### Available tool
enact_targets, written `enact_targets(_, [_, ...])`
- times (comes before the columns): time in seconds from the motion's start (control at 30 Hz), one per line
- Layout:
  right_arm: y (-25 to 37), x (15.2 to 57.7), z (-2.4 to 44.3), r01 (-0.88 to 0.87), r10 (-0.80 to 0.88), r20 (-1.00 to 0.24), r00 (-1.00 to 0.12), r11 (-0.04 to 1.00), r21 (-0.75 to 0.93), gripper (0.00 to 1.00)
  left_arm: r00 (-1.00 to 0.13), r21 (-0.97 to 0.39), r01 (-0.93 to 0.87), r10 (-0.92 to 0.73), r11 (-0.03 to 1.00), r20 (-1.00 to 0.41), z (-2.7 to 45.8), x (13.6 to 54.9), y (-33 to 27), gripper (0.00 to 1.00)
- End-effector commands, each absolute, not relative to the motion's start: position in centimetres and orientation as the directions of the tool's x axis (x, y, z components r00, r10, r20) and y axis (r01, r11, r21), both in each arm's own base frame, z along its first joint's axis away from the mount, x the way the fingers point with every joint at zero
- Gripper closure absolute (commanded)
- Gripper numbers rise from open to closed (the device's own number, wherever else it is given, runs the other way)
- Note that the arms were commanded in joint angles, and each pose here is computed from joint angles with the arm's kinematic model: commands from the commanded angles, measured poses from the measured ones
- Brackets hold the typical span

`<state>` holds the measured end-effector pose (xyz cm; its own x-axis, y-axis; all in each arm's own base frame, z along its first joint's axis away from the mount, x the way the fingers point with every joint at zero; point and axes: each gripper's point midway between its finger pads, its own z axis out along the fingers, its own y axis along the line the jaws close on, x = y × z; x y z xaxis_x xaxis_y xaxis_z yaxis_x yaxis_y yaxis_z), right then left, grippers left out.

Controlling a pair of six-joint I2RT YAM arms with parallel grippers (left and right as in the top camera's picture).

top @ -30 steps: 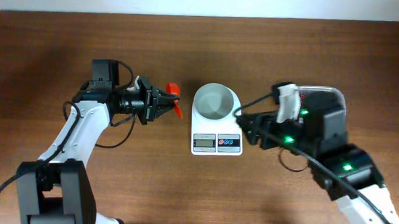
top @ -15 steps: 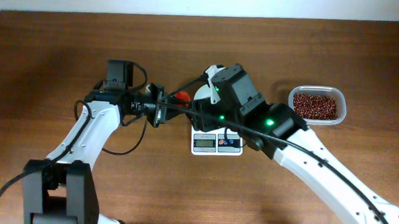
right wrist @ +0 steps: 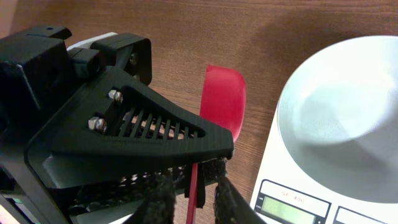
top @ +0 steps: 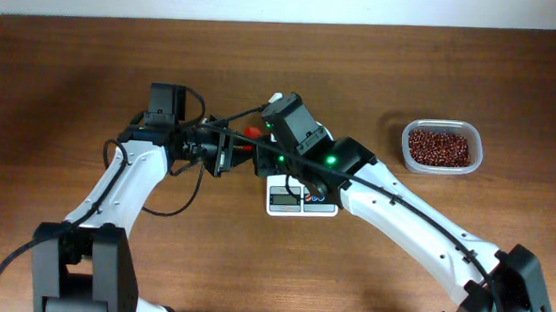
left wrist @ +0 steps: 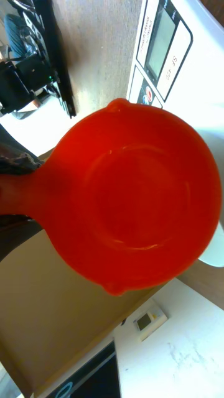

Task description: Scoop item into bowl and weigh 50g on scale

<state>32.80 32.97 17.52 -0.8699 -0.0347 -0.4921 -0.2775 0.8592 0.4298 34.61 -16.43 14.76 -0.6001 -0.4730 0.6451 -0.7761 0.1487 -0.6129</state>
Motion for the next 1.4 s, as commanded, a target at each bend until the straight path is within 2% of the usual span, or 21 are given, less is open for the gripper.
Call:
enact_targets(0.0, [33.2, 33.1, 17.8, -0.255, -0.007, -0.495, -0.869, 0.863, 0.436, 0.83, -0.606, -0.620, -0.771, -0.469, 0.146, 0.642, 15.3, 34.7, -16.6, 1.00])
enact_targets(0.07, [33.2, 33.1, 17.8, -0.255, -0.007, -0.495, -0.869, 0.863, 0.436, 0.96, -0.608, -0.621, -0.770, -0.462, 0.145, 0.646, 15.4, 34.6, -16.7, 1.00])
enact_targets(0.13, [33.2, 33.1, 17.8, -0.256, -0.008, -0.496, -0.868, 0.863, 0.435, 0.96, -0.608, -0.622, -0.770, -0.462, 0.145, 0.645, 15.4, 34.6, -16.7, 0.99])
enact_targets(0.17, [33.2, 33.1, 17.8, -0.256, -0.008, -0.495, -0.869, 0.863, 0.435, 0.95, -0.608, -0.621, -0.770, -0.462, 0.145, 0.646, 15.4, 34.6, -16.7, 0.96])
enact_targets(0.23, [33.0, 33.3, 17.7, -0.250, -0.004, -0.501, -0.865, 0.871, 0.424, 0.96, -0.608, -0.622, -0.770, -0.462, 0.145, 0.645, 15.4, 34.6, -16.7, 0.96])
enact_targets(0.27, [32.8, 33.5, 17.7, -0.245, -0.001, -0.508, -0.862, 0.876, 0.415, 0.96, -0.608, -0.622, -0.770, -0.462, 0.145, 0.645, 15.4, 34.6, -16.7, 0.93])
enact_targets(0.33, [32.8, 33.5, 17.7, -0.269, -0.024, -0.519, -0.855, 0.875, 0.402, 0.96, -0.629, -0.640, -0.751, -0.475, 0.164, 0.616, 15.1, 34.8, -16.5, 0.70])
enact_targets(0.37, [32.8, 33.5, 17.7, -0.270, -0.026, -0.520, -0.854, 0.875, 0.401, 0.96, -0.676, -0.680, -0.705, -0.484, 0.203, 0.556, 14.8, 35.0, -16.3, 0.53])
enact_targets(0.43, [33.3, 33.4, 18.8, -0.331, -0.074, -0.536, -0.841, 0.854, 0.402, 0.96, -0.823, -0.812, -0.504, -0.449, 0.294, 0.348, 15.3, 36.3, -16.0, 0.44])
enact_targets(0.47, [33.3, 33.3, 19.7, -0.340, -0.082, -0.520, -0.850, 0.839, 0.424, 0.96, -0.853, -0.844, -0.438, -0.440, 0.310, 0.282, 15.6, 36.8, -15.6, 0.41])
enact_targets(0.57, [32.4, 33.5, 22.6, -0.398, -0.135, -0.506, -0.852, 0.794, 0.459, 0.96, -0.867, -0.879, -0.346, -0.469, 0.327, 0.167, 16.0, 38.3, -13.0, 0.37])
enact_targets(0.6, [31.1, 34.1, 23.9, -0.396, -0.133, -0.497, -0.857, 0.787, 0.472, 0.96, -0.889, -0.897, -0.267, -0.449, 0.353, 0.088, 16.2, 38.5, -12.1, 0.34])
enact_targets(0.67, [27.6, 35.2, 24.7, -0.357, -0.120, -0.472, -0.873, 0.817, 0.453, 0.96, -0.908, -0.912, -0.170, -0.420, 0.374, -0.003, 16.6, 38.6, -11.0, 0.30])
enact_targets(0.7, [25.5, 35.6, 24.7, -0.330, -0.115, -0.451, -0.885, 0.839, 0.433, 0.96, -0.910, -0.911, -0.145, -0.414, 0.385, -0.030, 16.5, 38.6, -10.6, 0.07])
enact_targets(0.73, [22.9, 35.9, 24.2, -0.294, -0.108, -0.419, -0.901, 0.864, 0.409, 0.96, -0.914, -0.909, -0.106, -0.400, 0.403, -0.071, 16.5, 38.7, -10.5, 0.01])
enact_targets(0.87, [11.4, 37.5, 22.7, -0.071, 0.046, -0.316, -0.948, 0.934, 0.350, 0.96, -0.918, -0.882, 0.055, -0.324, 0.468, -0.229, 16.5, 38.7, -10.5, 0.01])
enact_targets(0.93, [6.2, 37.6, 23.6, 0.016, 0.121, -0.306, -0.944, 0.945, 0.326, 0.96, -0.916, -0.875, 0.057, -0.323, 0.482, -0.237, 16.3, 38.7, -10.4, 0.01])
enact_targets(1.03, [-1.9, 36.6, 23.4, 0.202, 0.223, -0.294, -0.929, 0.974, 0.100, 0.96, -0.914, -0.864, 0.085, -0.306, 0.497, -0.266, 16.2, 38.7, -10.5, 0.01])
enact_targets(1.13, [-4.4, 36.9, 21.9, 0.193, 0.173, -0.272, -0.946, 0.980, -0.046, 0.96, -0.910, -0.810, 0.091, -0.281, 0.580, -0.304, 14.9, 38.9, -10.8, 0.01])
enact_targets(1.23, [-5.0, 37.7, 18.9, 0.142, 0.123, -0.190, -0.974, 0.985, -0.093, 0.96, -0.902, -0.768, 0.172, -0.214, 0.617, -0.374, 14.6, 38.8, -11.6, 0.01])
enact_targets(1.37, [-5.2, 38.7, 14.3, 0.072, 0.064, -0.072, -0.995, 0.992, -0.104, 0.96, -0.899, -0.743, 0.149, -0.223, 0.652, -0.376, 13.9, 39.0, -11.0, 0.01])
